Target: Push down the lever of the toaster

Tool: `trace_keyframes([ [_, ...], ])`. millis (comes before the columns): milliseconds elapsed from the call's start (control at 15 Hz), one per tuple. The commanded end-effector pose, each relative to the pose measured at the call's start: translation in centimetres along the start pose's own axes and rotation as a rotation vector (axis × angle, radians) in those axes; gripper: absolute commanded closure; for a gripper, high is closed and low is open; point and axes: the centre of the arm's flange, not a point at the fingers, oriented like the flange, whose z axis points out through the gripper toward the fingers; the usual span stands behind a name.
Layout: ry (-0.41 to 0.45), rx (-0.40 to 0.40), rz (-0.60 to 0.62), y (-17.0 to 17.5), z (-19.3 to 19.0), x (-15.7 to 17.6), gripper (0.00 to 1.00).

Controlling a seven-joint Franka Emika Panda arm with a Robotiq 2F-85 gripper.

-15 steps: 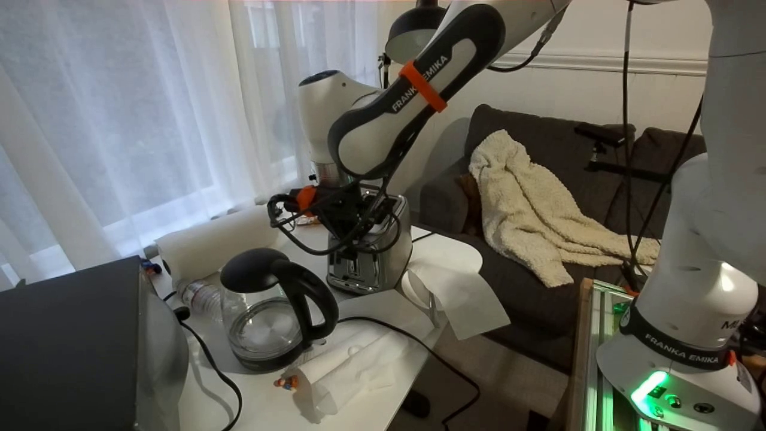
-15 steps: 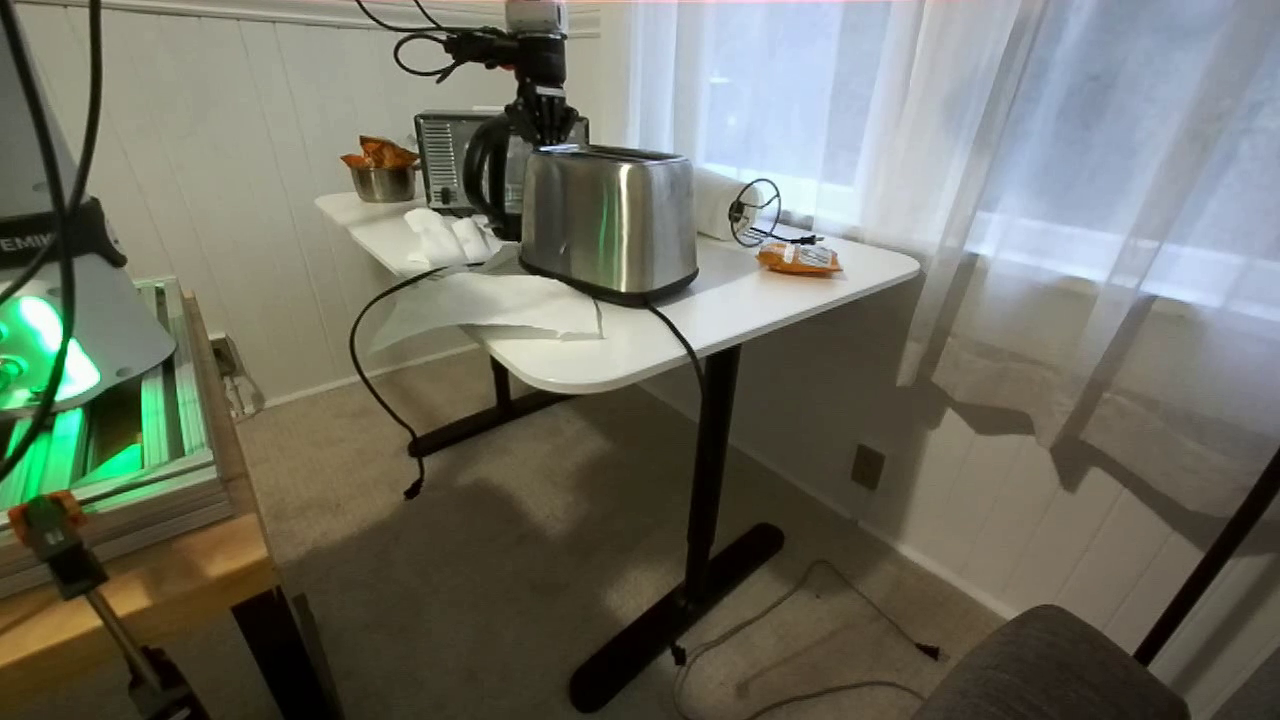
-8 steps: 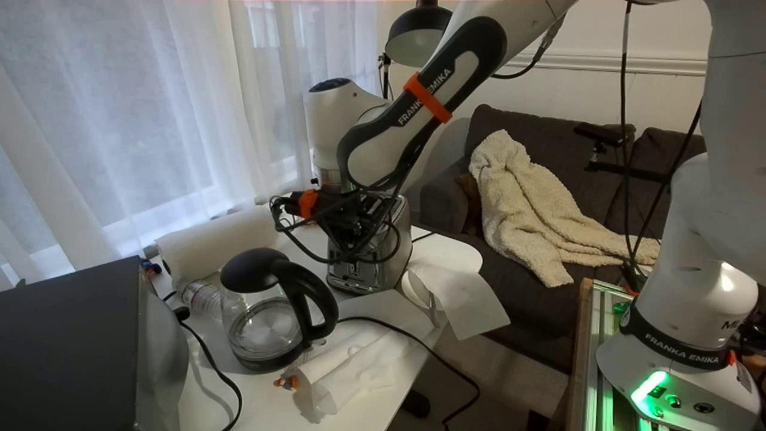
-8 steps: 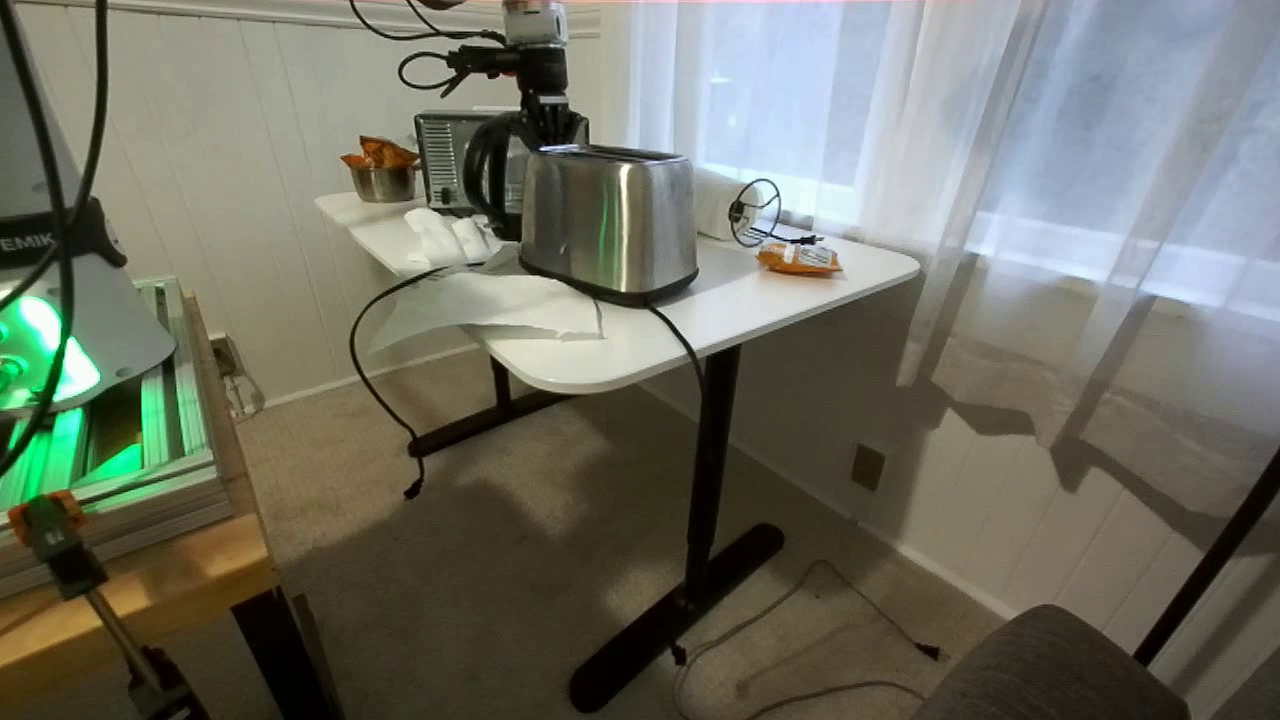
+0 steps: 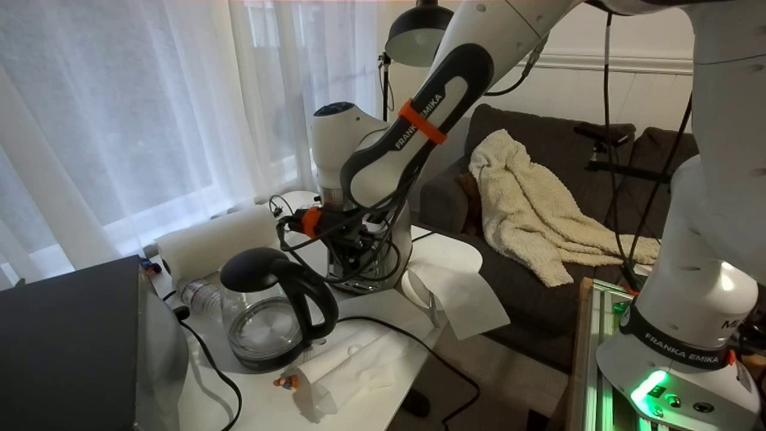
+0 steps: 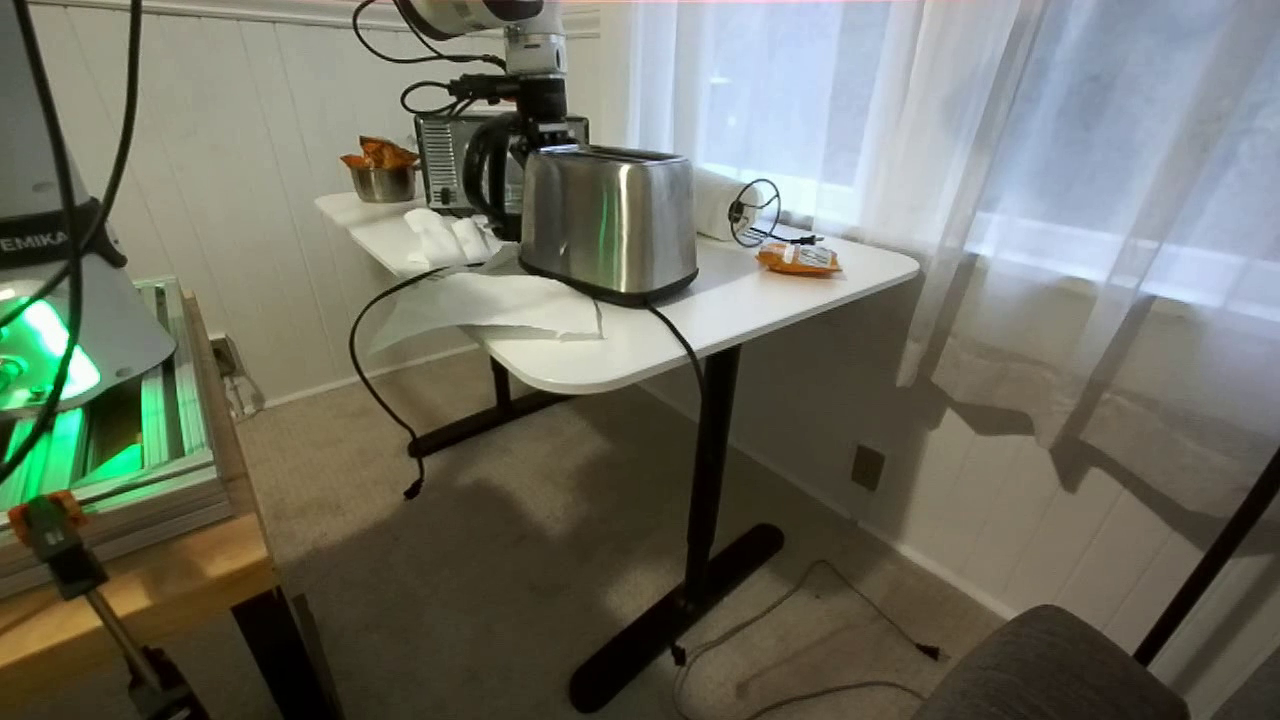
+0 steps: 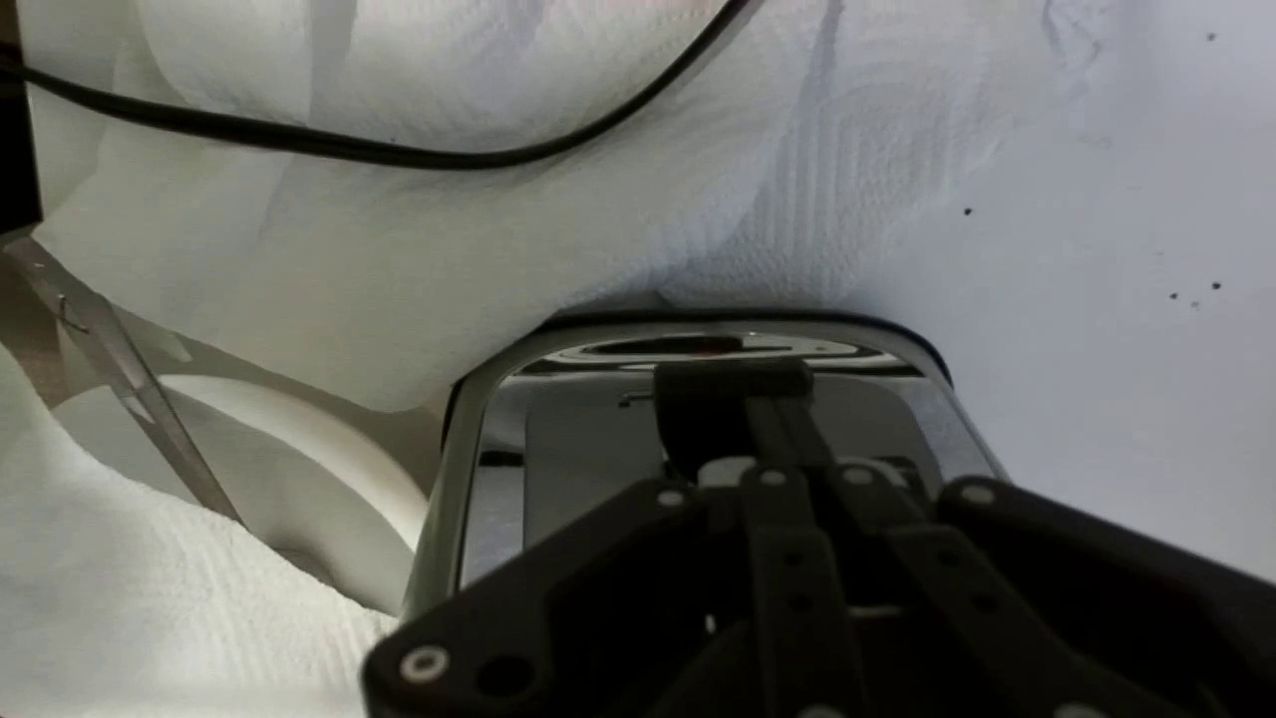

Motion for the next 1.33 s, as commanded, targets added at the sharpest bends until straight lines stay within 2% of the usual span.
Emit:
trace_keyframes([
  [0, -0.035, -0.016, 0.028, 0.4, 3.1, -0.4, 1.0],
  [667, -0.081, -0.101, 0.021, -1.1, 6.2, -1.0, 1.0],
  [1267, -0.101, -0.137, 0.019, -1.1, 6.2, -0.6, 1.0],
])
